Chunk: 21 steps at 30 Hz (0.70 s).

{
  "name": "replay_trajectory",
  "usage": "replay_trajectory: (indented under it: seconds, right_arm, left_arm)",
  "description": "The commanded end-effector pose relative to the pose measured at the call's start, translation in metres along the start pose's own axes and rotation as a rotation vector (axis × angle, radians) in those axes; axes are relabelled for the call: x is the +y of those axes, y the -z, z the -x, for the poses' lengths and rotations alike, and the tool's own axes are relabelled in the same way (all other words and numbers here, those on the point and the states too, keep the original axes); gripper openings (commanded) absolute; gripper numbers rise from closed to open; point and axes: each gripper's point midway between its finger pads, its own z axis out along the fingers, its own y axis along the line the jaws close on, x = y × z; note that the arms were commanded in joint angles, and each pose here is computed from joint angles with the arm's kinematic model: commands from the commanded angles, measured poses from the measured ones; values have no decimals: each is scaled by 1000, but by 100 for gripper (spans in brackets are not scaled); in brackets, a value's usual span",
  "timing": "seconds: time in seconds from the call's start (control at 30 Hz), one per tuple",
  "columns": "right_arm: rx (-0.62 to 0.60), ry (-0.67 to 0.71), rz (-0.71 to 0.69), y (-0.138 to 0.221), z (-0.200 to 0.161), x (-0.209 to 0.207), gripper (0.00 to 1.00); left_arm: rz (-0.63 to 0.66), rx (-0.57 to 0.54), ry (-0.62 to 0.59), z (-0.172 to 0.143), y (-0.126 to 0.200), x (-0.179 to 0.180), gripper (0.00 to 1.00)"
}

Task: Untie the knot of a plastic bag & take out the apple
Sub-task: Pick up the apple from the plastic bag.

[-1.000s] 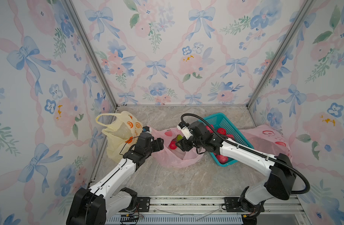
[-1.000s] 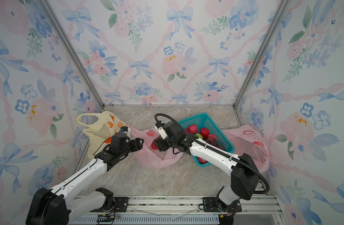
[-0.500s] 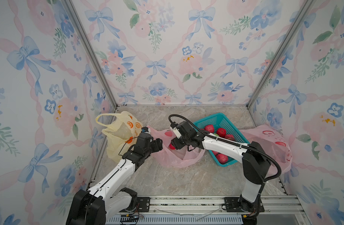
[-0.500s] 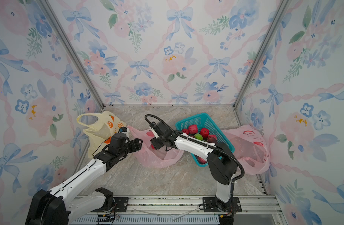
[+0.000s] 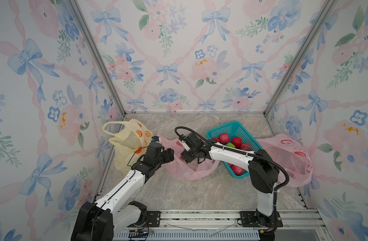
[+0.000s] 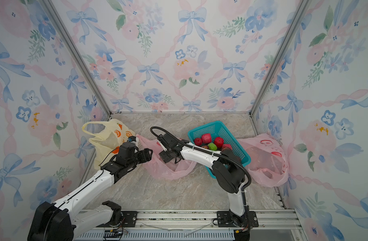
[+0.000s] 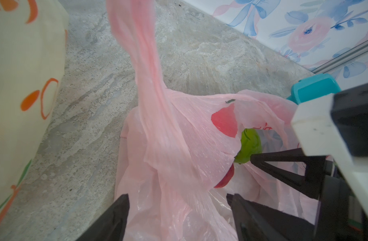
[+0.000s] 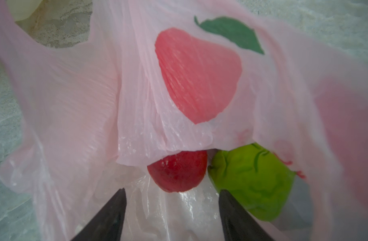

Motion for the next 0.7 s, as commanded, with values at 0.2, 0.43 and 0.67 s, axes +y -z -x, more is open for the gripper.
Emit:
replay_trajectory:
  seconds: [0.2,0.43,0.67]
  right_arm:
    - [70,47,-4,-26,-2,7,79]
    - [88,64,-40,-39,-2,3,84]
    - [116,67,-41,-52,-8,3,83]
  left_arm:
    - [3,-18,4,8,3,0,79]
    - [1,-17,2,8,2,0,79]
    - [5,-14,4,6,2,2,79]
